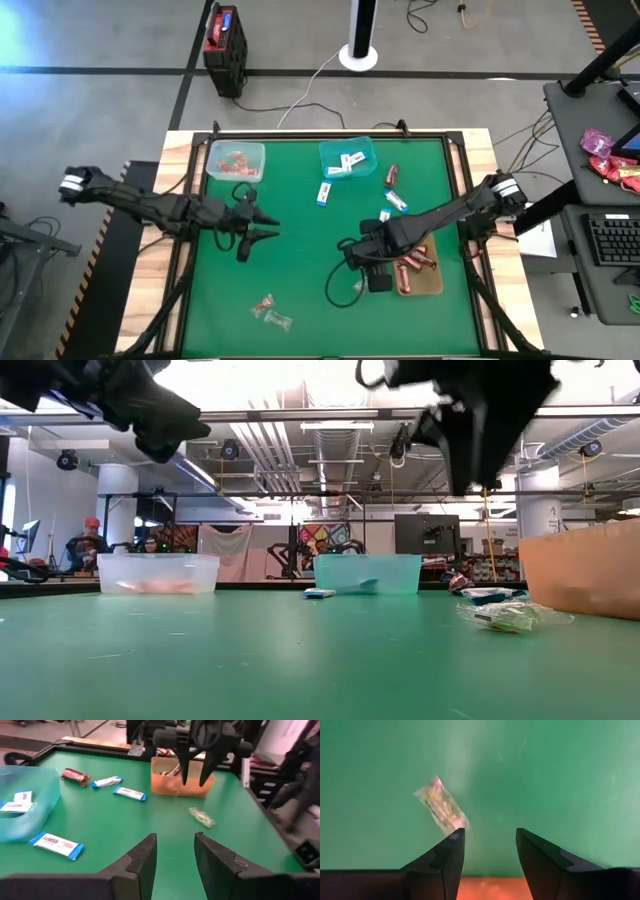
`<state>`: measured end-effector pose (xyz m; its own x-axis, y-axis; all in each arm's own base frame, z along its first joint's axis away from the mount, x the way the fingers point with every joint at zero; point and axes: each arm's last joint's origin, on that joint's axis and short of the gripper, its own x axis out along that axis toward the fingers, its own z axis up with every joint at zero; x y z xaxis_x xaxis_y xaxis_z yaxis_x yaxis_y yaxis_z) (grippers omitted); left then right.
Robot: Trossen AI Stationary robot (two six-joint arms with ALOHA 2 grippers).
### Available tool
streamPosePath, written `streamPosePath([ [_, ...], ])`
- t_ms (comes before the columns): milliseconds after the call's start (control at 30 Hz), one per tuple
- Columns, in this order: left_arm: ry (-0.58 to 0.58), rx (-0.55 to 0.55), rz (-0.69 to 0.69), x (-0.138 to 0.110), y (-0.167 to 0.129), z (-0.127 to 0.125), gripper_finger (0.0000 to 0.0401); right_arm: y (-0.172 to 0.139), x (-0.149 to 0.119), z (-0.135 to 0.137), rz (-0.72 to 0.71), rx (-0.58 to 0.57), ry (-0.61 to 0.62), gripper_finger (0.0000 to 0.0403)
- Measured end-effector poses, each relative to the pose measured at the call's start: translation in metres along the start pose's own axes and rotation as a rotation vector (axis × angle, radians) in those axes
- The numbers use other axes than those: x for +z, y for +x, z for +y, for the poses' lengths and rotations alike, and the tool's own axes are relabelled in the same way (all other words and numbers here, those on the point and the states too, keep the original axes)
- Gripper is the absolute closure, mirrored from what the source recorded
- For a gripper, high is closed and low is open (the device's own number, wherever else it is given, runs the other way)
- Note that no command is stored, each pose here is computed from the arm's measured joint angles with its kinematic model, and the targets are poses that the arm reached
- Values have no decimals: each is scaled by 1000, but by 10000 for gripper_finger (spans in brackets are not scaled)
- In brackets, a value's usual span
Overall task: Sort candy by brand, put in halloween buckets
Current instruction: Put the green gummy into the white bin
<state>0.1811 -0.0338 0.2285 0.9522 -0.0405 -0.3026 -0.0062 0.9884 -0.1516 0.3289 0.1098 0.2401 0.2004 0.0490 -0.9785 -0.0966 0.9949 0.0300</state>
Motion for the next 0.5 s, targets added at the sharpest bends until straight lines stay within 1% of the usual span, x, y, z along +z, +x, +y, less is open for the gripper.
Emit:
streamPosePath([
  [100,12,23,6,-2,2,-5,285,15,-7,5,4,22,0,232],
  [267,35,29,5,2,5,-6,285,32,-7,13,-77,85,13,238],
  [367,59,29,8,5,7,-7,285,37,-6,15,-91,93,35,246],
  [500,81,30,14,8,11,-9,285,48,-5,18,-68,85,28,250],
])
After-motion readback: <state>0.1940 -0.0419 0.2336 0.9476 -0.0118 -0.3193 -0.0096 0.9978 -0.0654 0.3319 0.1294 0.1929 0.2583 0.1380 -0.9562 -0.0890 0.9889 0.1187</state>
